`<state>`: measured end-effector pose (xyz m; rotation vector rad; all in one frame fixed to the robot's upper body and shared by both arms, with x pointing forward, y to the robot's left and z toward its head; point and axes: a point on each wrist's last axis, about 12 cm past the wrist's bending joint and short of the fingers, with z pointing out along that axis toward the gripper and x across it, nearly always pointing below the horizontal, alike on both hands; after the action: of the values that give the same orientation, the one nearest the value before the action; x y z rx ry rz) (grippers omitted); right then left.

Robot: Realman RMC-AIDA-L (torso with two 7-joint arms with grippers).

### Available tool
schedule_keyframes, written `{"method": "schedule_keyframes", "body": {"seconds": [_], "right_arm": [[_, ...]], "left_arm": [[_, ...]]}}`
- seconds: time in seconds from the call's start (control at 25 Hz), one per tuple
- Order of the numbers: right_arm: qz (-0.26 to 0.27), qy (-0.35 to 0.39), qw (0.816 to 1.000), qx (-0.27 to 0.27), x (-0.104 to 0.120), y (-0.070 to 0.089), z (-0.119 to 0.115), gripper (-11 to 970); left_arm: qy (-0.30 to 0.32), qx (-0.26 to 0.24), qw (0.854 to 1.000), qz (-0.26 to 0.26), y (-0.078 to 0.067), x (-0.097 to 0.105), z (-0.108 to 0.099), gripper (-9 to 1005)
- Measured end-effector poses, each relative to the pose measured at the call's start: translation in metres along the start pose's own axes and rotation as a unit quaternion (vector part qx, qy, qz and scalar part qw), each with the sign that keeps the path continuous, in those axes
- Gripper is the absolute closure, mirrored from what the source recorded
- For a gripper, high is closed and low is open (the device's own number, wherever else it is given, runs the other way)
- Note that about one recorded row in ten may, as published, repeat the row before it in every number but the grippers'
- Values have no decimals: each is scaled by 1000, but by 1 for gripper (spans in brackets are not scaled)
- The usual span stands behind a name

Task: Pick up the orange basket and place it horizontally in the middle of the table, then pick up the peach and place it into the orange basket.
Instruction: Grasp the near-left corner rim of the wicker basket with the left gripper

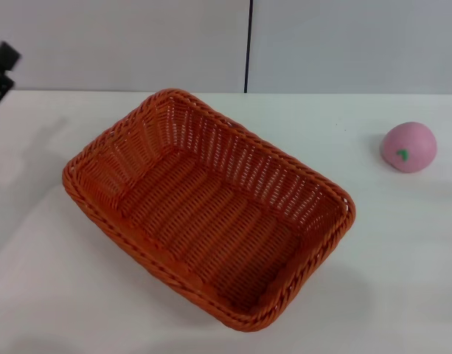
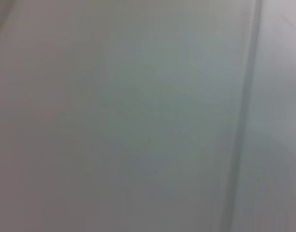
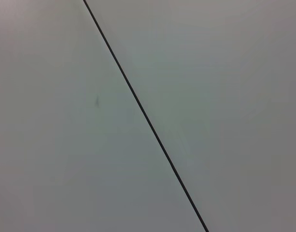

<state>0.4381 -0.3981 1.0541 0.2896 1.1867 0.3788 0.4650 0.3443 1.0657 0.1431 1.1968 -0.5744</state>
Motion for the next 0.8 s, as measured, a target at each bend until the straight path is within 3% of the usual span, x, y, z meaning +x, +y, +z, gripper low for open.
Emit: {"method": "schedule_keyframes", "body": {"seconds": [0.04, 0.08, 0.16, 0.24, 0.28, 0.32, 0.48, 0.52, 0.56, 0.64, 0.76, 0.8], "right_arm": [[0, 0, 1000, 0, 0, 0, 0, 274], [0, 1, 1000, 1, 0, 0, 0, 274], [0, 2, 1000, 3, 1, -1, 0, 274], [0, 4, 1000, 5, 1, -1, 0, 274], [0, 5, 1000, 7, 1, -2, 0, 274], [0, 7, 1000, 10, 2, -2, 0, 274], [2, 9, 1000, 12, 2, -3, 0, 275], [5, 10, 1000, 12, 2, -3, 0, 275], [5, 10, 1000, 12, 2, -3, 0, 275], [7, 10, 1000, 12, 2, -3, 0, 275], [8, 11, 1000, 14, 3, -3, 0, 275], [8, 11, 1000, 14, 3, -3, 0, 275]], "left_arm": [[19, 21, 1000, -10, 4, -3, 4, 183], [84, 89, 992, -32, 13, -16, 18, 183], [132, 130, 982, -40, 17, -29, 28, 183], [132, 130, 982, -40, 17, -29, 28, 183], [183, 168, 968, -35, 20, -48, 40, 183], [207, 182, 961, -33, 20, -54, 45, 183], [247, 196, 949, -29, 19, -62, 53, 183], [300, 203, 932, -21, 19, -72, 64, 182], [300, 203, 932, -21, 19, -72, 64, 182], [364, 201, 910, -15, 18, -80, 76, 182], [389, 198, 900, -10, 17, -82, 82, 182], [428, 196, 882, 4, 13, -86, 94, 182]]}}
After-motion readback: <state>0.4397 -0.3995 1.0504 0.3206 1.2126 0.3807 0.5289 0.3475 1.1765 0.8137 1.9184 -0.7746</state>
